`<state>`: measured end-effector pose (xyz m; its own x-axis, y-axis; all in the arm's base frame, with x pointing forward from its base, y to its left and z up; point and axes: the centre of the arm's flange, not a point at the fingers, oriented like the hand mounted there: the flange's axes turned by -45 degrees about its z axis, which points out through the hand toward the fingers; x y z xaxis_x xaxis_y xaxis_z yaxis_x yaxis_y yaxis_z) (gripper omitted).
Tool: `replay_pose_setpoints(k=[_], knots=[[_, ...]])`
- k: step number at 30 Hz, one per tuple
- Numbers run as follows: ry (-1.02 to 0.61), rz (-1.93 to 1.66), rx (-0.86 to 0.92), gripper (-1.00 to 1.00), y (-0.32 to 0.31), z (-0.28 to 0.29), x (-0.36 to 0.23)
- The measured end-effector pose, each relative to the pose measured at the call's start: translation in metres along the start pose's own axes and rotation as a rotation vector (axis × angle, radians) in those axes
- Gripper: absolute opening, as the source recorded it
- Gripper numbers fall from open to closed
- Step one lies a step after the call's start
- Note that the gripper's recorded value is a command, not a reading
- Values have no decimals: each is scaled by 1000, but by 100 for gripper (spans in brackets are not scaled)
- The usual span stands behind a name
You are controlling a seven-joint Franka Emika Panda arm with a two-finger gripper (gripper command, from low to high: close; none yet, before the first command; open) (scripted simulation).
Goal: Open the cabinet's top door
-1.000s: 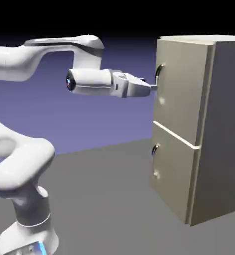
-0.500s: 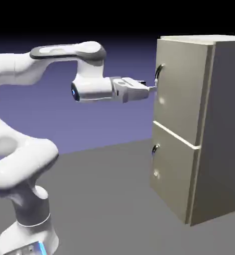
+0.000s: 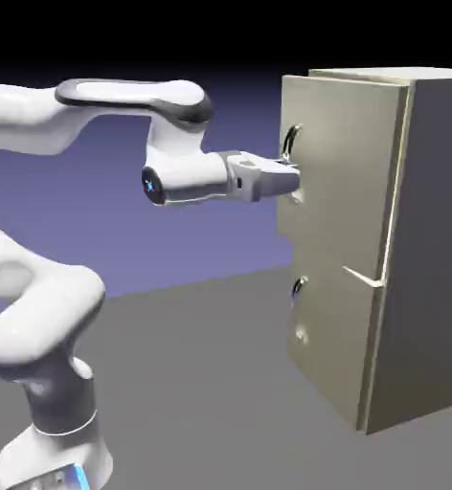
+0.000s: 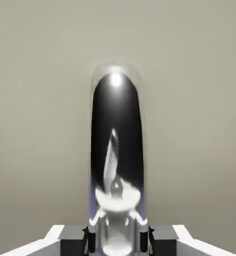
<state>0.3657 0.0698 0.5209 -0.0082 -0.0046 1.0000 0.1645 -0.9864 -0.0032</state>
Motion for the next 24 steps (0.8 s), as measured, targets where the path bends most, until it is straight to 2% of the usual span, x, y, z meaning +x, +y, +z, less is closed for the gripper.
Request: replay_pose_setpoints(k=[9,24], knots=[[-8,-3,0,-100,1,0,0],[-9,-1,285,-100,50,-57,1]])
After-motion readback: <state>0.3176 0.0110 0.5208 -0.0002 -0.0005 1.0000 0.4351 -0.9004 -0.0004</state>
